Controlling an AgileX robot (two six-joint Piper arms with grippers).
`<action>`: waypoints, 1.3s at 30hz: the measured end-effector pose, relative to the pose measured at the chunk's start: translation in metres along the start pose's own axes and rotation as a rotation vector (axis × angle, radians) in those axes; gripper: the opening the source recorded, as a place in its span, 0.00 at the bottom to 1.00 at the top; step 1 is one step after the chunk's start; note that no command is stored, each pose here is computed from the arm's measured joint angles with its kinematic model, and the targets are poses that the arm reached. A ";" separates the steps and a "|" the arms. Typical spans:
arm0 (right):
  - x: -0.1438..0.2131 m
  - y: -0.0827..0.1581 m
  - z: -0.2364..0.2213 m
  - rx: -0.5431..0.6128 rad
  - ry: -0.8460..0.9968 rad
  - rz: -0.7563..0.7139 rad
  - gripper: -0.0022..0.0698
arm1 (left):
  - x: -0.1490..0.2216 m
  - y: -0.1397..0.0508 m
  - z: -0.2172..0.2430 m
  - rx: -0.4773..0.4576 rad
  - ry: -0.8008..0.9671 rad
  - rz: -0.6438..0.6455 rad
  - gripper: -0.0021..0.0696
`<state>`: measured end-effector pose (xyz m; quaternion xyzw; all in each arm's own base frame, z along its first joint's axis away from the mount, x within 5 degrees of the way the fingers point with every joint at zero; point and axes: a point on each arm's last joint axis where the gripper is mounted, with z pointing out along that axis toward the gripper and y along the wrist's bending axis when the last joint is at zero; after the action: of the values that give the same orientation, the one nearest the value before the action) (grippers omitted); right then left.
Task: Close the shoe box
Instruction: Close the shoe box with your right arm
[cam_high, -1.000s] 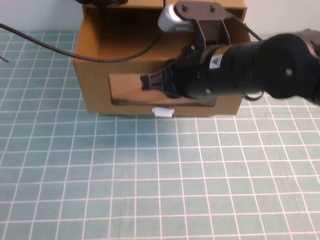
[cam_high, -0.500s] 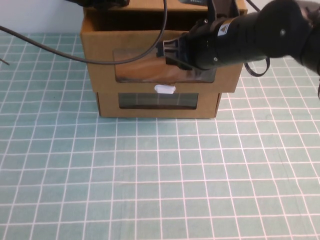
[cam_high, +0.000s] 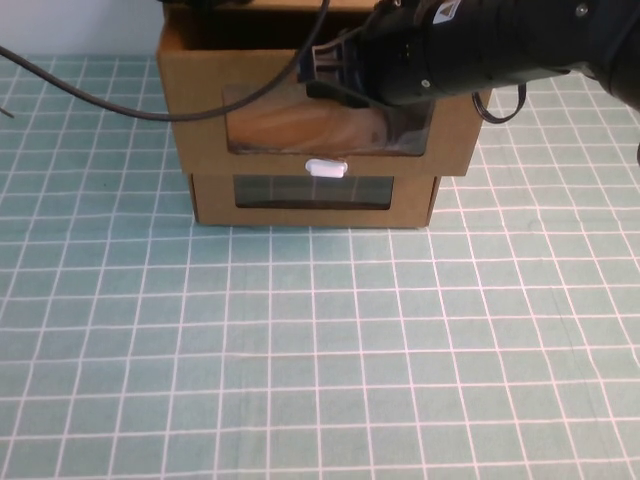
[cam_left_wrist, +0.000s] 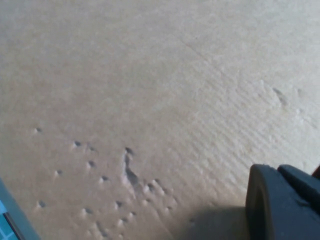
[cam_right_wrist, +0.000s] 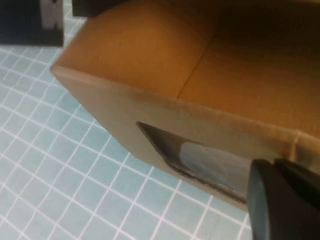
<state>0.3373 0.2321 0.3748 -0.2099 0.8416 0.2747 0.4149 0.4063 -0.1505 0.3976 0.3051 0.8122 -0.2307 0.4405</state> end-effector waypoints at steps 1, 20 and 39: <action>0.000 0.000 0.001 0.001 -0.005 0.000 0.01 | 0.000 0.000 0.000 0.002 0.000 -0.001 0.02; -0.020 -0.042 0.030 0.027 -0.110 0.124 0.01 | 0.000 -0.001 0.000 0.005 0.003 -0.001 0.02; -0.031 -0.042 0.021 -0.025 0.024 0.092 0.01 | -0.010 -0.008 -0.017 -0.003 -0.011 0.041 0.02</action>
<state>0.3918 0.2172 0.3770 -0.1795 0.8519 0.3016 0.3888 0.3954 -0.1476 0.4160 0.3200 0.8037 -0.2219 0.4500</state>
